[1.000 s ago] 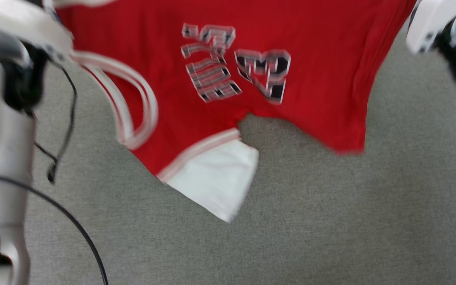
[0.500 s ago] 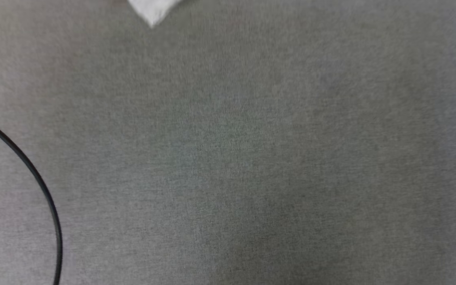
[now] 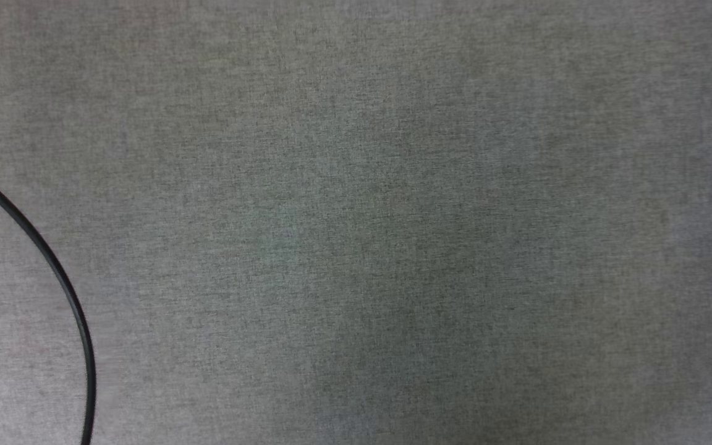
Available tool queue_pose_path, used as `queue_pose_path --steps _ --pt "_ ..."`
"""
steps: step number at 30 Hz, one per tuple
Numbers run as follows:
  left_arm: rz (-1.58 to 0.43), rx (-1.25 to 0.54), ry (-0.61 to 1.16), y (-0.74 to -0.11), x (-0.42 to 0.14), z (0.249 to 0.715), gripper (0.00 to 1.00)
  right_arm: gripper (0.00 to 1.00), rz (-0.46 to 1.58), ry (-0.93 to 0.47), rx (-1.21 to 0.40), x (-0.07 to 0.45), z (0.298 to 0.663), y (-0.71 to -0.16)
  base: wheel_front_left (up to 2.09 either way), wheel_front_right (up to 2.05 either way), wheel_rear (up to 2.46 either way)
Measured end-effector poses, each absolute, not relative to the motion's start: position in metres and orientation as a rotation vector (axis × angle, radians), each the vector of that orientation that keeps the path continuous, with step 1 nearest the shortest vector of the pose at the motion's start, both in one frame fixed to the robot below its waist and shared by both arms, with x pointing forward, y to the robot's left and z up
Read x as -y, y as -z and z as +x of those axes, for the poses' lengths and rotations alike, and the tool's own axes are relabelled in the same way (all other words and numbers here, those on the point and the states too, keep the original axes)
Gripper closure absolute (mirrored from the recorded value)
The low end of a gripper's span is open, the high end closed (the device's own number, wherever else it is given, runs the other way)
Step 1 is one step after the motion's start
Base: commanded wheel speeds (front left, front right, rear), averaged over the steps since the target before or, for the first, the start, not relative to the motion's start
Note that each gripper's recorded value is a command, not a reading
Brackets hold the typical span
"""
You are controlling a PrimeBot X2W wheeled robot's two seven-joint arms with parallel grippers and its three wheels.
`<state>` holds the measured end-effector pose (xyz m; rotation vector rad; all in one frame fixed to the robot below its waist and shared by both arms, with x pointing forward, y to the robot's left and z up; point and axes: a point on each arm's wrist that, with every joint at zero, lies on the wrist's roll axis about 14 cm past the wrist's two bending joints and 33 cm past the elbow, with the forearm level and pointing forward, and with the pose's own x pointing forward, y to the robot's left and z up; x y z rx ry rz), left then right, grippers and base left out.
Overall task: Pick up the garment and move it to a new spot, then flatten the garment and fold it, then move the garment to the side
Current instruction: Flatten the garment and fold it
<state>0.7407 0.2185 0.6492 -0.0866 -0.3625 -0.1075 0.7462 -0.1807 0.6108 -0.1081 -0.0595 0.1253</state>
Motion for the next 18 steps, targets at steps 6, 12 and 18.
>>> queue_pose_path --steps 6,12,18 --pt "-0.12 0.256 0.088 -0.587 -0.228 0.733 1.0 1.0 -0.091 -0.165 -0.062 0.171 0.738 -0.548 0.0 0.0 0.0" --pt "-0.144 0.139 0.079 -0.538 -0.234 0.695 1.0 1.0 -0.073 -0.188 -0.177 0.172 0.702 -0.503 0.0 0.0 0.0" --pt "-0.179 0.03 0.089 -0.499 -0.232 0.637 1.0 1.0 -0.036 -0.185 -0.285 0.18 0.651 -0.468 0.0 0.0 0.0"
